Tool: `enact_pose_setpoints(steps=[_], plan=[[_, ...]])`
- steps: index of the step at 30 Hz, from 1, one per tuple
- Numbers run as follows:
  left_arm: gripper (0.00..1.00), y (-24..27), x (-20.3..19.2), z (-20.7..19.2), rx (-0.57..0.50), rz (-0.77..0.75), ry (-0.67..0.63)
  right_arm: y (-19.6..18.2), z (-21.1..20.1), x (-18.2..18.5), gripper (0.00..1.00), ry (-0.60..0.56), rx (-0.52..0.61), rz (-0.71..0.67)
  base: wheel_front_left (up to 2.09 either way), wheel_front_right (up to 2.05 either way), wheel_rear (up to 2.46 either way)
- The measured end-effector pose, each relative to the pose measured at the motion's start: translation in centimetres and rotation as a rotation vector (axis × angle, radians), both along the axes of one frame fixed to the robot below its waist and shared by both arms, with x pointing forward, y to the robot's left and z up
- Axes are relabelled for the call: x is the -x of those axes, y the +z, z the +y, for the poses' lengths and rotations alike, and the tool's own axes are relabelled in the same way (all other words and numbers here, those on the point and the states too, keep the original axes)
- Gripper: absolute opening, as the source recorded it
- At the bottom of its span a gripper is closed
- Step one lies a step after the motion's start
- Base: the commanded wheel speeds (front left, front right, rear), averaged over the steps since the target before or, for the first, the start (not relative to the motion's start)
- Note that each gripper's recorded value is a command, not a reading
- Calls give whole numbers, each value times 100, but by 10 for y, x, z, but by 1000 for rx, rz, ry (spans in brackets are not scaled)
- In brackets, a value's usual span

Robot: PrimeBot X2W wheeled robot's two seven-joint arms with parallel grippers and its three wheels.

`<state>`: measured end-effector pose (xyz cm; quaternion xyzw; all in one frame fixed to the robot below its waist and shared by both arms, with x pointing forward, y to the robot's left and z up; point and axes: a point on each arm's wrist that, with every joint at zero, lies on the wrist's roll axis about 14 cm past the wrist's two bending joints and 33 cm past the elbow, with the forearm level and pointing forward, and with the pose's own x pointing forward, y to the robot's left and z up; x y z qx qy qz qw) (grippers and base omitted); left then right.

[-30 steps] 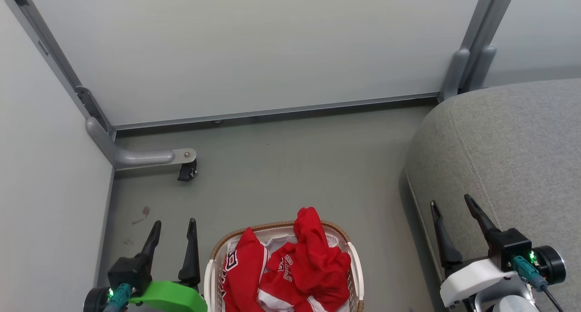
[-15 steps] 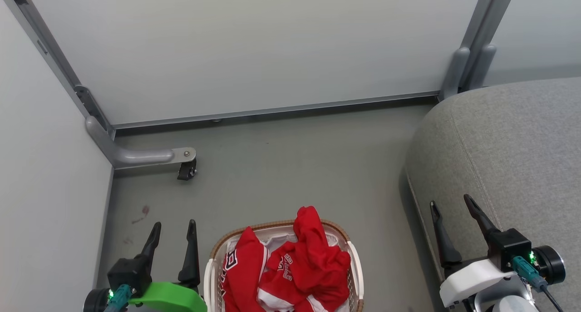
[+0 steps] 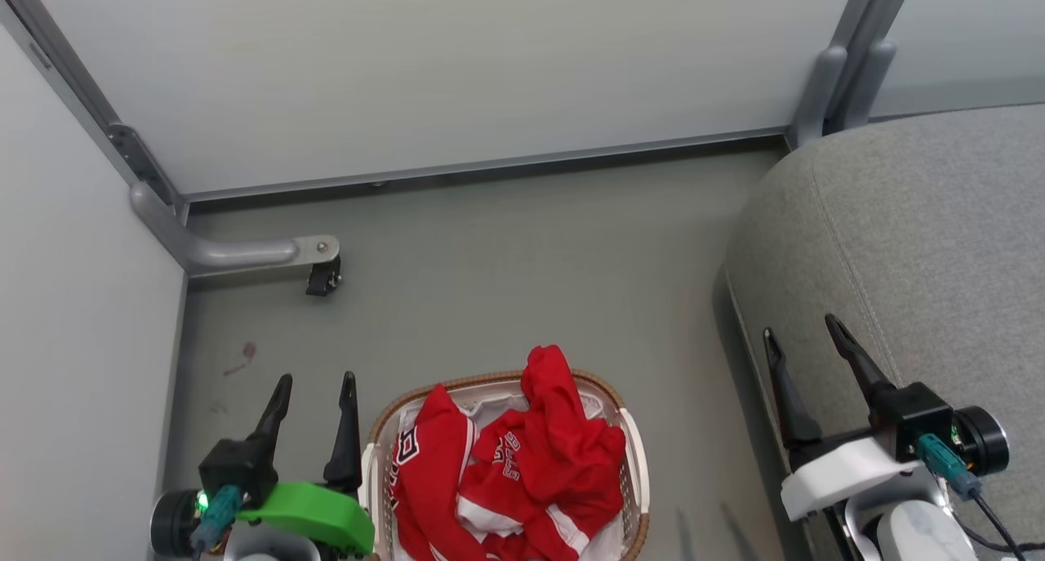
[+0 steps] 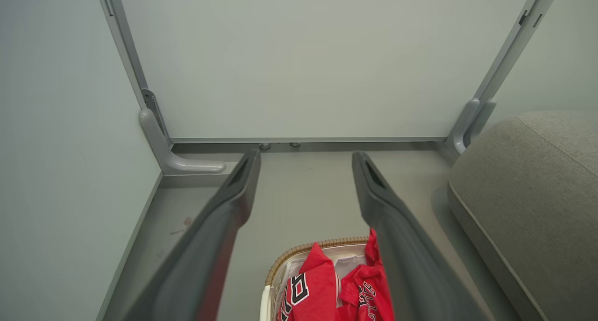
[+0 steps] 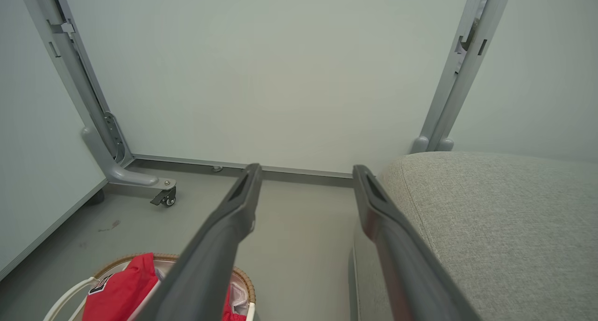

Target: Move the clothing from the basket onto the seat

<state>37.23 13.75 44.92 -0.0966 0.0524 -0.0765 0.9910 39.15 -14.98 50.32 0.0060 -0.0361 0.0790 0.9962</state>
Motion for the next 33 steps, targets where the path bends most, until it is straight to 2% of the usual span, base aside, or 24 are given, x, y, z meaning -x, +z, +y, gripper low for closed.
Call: enact_pose_setpoints(steps=[7,12,19,33], plan=[[100,-23,-42,-18,-53,58,-72,0,-1,-30,100,-4,-5,-12,0,0,0],[100,-65,-71,-28,-109,171,-126,-8,1,-54,100,6,-17,-4,0,0,0],[100,-138,-91,-44,-161,359,-216,-38,1,-75,100,10,-39,56,0,0,0],[100,-270,-71,-68,-272,678,-412,-111,-28,-82,100,-63,-49,226,0,0,0]])
